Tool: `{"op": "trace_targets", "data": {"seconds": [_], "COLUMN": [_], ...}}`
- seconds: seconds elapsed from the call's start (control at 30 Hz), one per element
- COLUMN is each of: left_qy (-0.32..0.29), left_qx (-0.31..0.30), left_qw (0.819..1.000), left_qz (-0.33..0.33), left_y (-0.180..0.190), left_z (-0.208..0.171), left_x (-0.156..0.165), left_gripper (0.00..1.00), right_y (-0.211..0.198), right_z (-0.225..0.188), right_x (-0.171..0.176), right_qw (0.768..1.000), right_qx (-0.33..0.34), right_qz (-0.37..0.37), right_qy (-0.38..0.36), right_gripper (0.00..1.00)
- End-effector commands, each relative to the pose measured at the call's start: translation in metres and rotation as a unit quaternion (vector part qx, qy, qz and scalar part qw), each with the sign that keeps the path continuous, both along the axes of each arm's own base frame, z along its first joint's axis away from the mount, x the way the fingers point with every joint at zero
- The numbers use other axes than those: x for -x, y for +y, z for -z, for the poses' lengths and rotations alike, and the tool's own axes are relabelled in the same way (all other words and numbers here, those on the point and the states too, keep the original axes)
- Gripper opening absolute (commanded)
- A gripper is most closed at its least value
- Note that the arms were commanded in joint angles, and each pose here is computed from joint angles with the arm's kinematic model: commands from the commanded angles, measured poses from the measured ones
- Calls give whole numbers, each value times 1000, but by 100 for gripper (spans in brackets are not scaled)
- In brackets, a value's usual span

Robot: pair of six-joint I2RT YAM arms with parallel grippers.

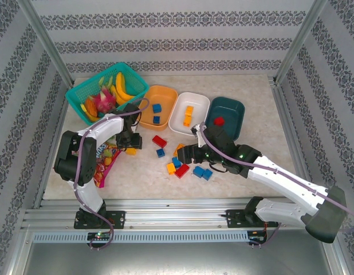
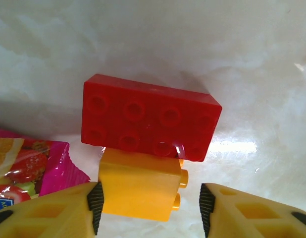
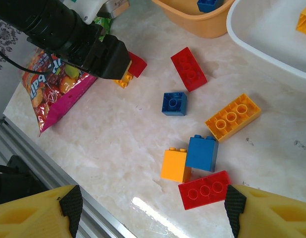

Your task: Sort the legos into containers by color

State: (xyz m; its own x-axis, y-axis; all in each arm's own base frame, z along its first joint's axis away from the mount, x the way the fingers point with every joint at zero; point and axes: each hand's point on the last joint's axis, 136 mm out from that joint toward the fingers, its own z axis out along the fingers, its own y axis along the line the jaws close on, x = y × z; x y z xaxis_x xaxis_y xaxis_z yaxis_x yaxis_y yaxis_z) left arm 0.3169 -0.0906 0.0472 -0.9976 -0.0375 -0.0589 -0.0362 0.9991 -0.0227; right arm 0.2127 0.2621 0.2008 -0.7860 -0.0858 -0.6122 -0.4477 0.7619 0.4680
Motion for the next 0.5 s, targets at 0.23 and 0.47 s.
{"op": "trace_targets", "data": {"seconds": [0.23,0.47], "left_qy": [-51,-37], "left_qx": [66,-13], "left_qw": [996,999], "left_qz": [-28,-29], "left_y": [-23,7], "left_z": [-38,-39], "left_x": [3,8], "left_gripper": [59,71], "right_y": [2,6], "right_z": [13,16], "right_x": [0,-2], "right_qw": [1000,1000], "right_qx": [8,7], "right_qz": [7,6], "right_qy": [16,23], "right_gripper": [78,78]}}
